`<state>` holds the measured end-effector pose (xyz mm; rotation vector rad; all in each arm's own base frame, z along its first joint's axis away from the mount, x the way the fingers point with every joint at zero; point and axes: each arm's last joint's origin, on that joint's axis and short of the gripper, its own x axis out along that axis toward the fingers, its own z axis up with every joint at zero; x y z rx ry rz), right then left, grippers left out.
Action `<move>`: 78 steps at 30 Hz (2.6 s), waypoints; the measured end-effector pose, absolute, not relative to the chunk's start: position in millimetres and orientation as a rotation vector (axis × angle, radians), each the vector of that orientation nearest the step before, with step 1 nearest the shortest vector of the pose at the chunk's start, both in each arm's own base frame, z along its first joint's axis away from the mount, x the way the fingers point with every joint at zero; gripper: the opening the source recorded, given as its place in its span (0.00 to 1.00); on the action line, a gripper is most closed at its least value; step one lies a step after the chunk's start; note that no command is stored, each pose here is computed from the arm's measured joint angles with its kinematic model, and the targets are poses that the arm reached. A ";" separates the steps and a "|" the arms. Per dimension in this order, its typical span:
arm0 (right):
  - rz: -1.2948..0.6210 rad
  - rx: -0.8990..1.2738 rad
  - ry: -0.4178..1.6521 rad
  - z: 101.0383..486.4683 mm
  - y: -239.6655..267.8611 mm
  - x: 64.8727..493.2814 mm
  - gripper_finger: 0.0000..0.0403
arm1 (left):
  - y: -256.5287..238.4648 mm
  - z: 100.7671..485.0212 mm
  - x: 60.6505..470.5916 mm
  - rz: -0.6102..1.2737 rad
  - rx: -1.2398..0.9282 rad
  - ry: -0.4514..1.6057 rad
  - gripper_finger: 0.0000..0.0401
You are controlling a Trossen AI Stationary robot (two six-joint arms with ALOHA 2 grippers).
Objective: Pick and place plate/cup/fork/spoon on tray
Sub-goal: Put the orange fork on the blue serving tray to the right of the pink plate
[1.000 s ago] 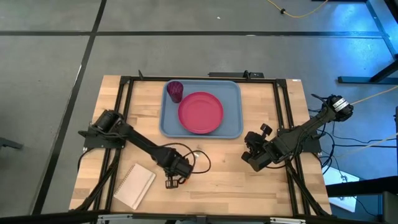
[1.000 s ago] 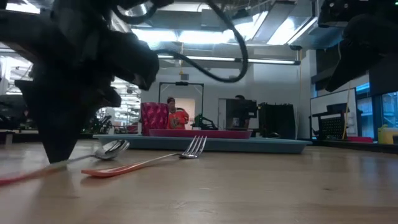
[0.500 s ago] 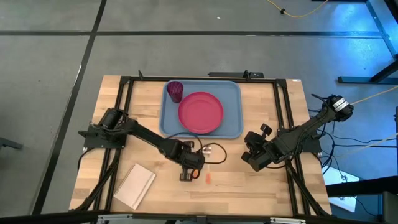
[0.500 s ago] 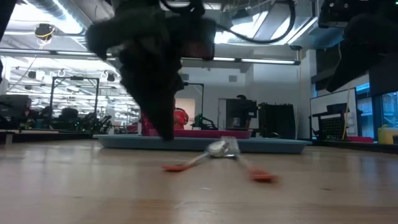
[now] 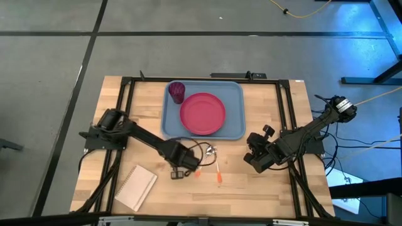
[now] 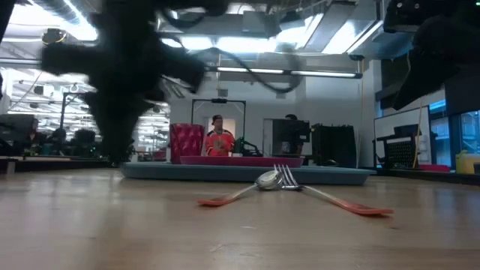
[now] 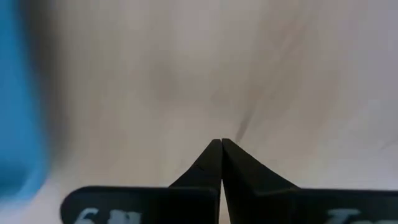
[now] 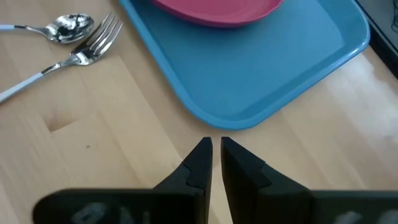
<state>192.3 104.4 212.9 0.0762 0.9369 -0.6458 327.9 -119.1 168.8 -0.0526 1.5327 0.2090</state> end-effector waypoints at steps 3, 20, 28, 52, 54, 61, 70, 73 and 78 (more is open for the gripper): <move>-0.643 0.085 0.929 213.0 104.9 193.2 0.10 | -120.0 180.4 307.8 0.317 0.075 1.603 0.00; -0.531 0.314 0.731 222.5 105.4 228.8 0.10 | -94.7 174.7 218.6 0.286 0.139 1.155 0.00; -0.506 0.296 0.690 226.7 94.7 241.5 0.10 | -83.2 152.1 201.7 -0.073 0.022 0.804 0.00; -0.525 0.755 0.826 216.5 87.8 295.4 0.10 | -39.2 157.6 208.5 -0.107 -0.073 0.201 0.00; -0.527 0.709 0.827 225.6 90.6 305.8 0.10 | -41.2 157.2 208.0 -0.116 -0.072 0.206 0.00; -0.629 0.521 0.980 228.9 95.8 325.7 0.10 | -43.7 156.4 207.3 -0.124 -0.069 0.214 0.00; -0.598 0.581 1.099 200.7 103.3 337.8 0.10 | -43.6 156.3 207.3 -0.120 -0.069 0.215 0.00; -0.643 0.643 1.104 196.0 104.0 338.3 0.10 | -43.6 156.1 207.3 -0.120 -0.069 0.217 0.00; -0.686 0.705 1.165 190.4 104.9 335.0 0.10 | -43.5 154.7 207.0 -0.119 -0.067 0.231 0.00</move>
